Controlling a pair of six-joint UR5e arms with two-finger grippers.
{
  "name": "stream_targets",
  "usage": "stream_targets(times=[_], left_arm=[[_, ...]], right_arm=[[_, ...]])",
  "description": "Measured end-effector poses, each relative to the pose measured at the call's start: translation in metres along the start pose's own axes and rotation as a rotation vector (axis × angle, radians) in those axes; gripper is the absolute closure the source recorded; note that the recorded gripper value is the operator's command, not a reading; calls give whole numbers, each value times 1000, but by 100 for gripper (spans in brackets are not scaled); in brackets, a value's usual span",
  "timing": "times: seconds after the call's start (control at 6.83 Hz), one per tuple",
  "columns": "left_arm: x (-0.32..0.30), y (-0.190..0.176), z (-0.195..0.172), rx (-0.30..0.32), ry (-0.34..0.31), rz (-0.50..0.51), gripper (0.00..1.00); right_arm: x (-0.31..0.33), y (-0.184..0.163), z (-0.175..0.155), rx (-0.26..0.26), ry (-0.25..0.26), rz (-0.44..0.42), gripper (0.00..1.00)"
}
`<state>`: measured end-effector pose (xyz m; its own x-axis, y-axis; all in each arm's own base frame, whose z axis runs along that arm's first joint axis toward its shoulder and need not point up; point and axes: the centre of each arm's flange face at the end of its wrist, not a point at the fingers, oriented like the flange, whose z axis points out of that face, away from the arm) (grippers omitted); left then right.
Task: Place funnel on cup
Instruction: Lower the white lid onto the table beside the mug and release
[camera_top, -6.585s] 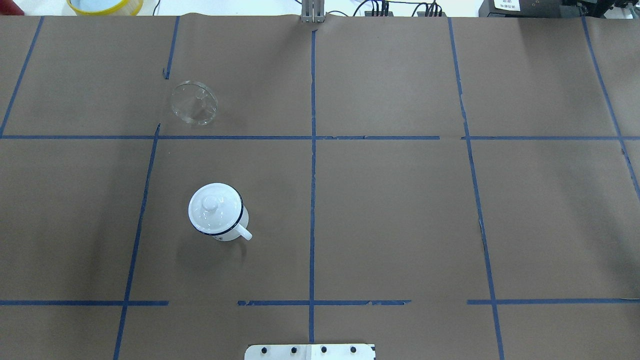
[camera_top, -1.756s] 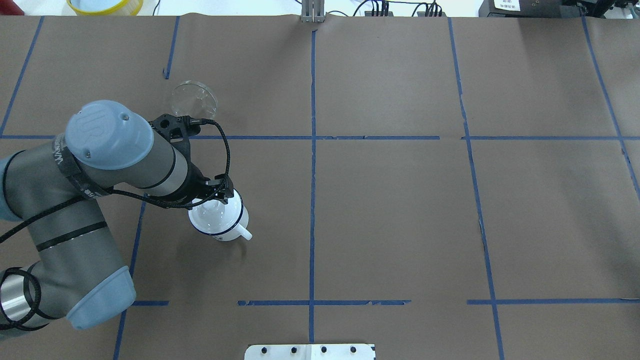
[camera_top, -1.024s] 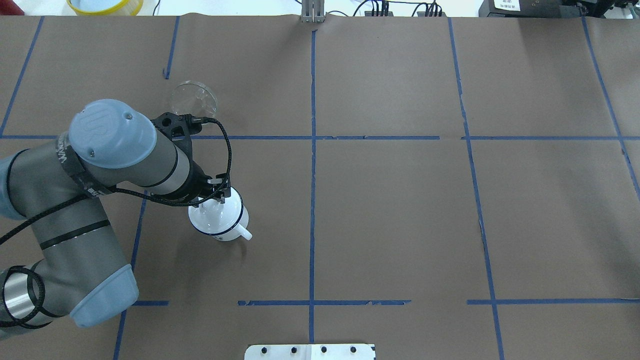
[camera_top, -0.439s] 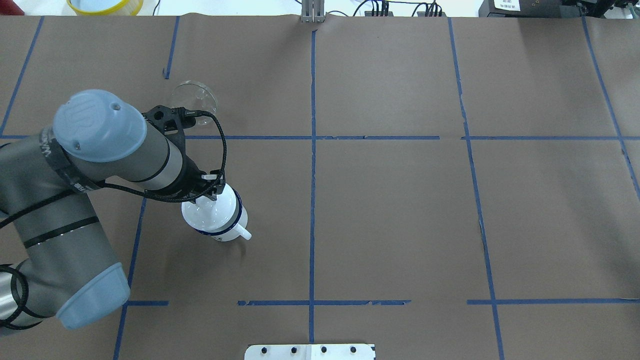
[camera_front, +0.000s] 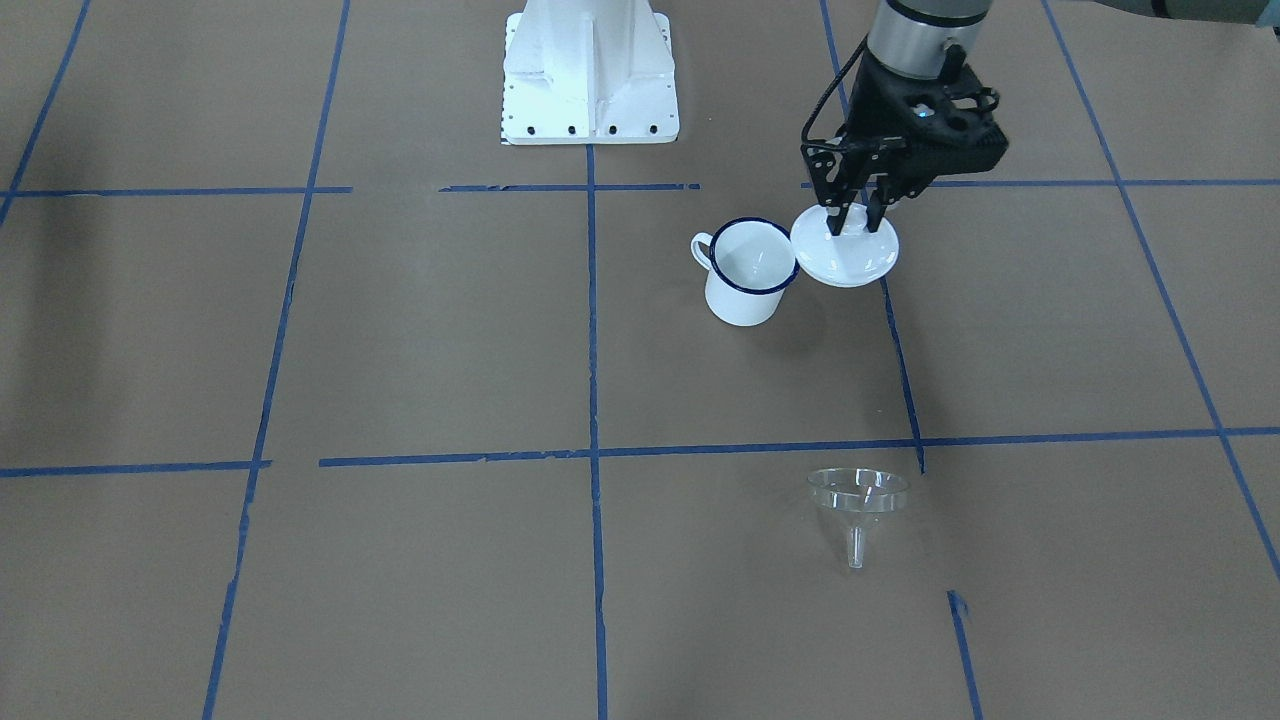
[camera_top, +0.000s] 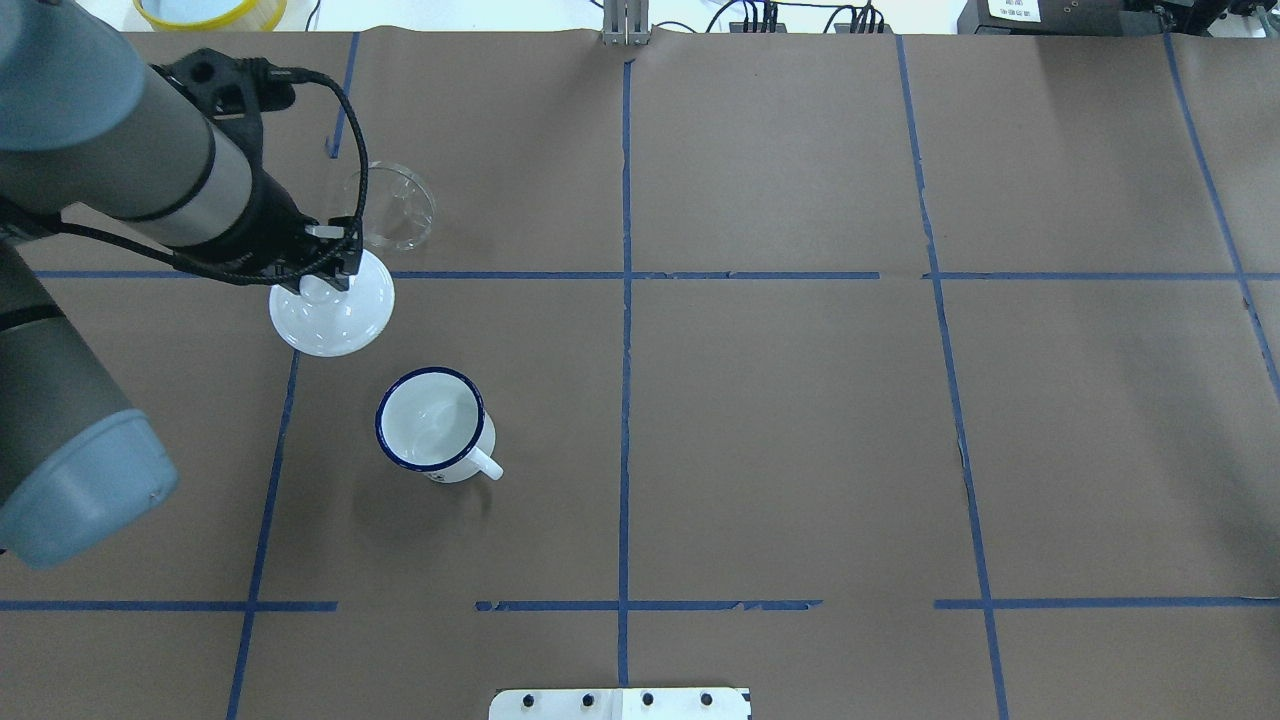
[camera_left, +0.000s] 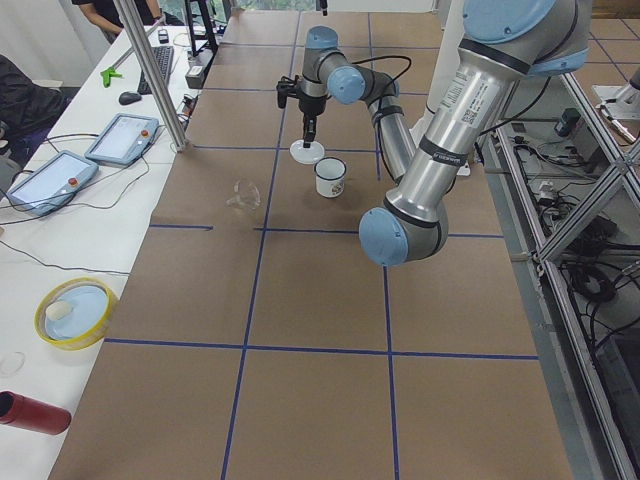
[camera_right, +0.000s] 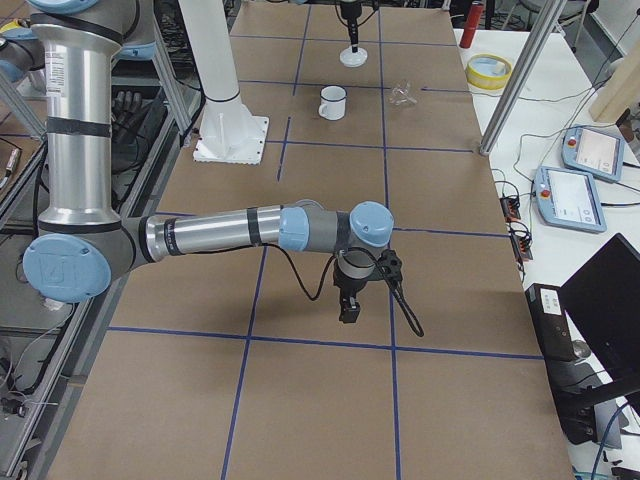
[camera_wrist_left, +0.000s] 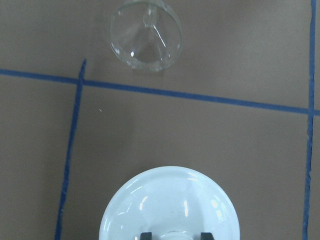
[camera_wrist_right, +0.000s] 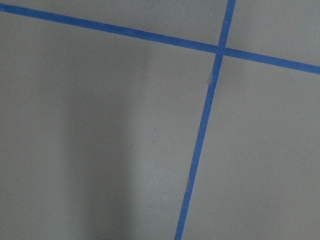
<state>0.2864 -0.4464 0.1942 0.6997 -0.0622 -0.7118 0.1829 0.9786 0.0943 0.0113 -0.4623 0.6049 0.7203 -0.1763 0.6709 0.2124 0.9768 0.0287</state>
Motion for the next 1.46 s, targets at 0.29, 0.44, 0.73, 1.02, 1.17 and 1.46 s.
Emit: stream_targets(times=[0.29, 0.44, 0.73, 1.02, 1.17, 1.46], left_arm=[[-54, 2, 16, 19, -7, 48, 100], [-76, 6, 36, 37, 22, 29, 100], [-89, 11, 85, 38, 69, -47, 100], [-79, 29, 134, -9, 77, -77, 100], [-74, 39, 157, -37, 68, -81, 100], [-74, 45, 183, -59, 54, -78, 16]], right_arm=[[0, 0, 0, -1, 0, 1, 0], [0, 0, 0, -1, 0, 1, 0], [0, 0, 0, -1, 0, 1, 0], [0, 0, 0, -1, 0, 0, 0], [0, 0, 0, 0, 0, 0, 0], [0, 0, 0, 0, 0, 0, 0]])
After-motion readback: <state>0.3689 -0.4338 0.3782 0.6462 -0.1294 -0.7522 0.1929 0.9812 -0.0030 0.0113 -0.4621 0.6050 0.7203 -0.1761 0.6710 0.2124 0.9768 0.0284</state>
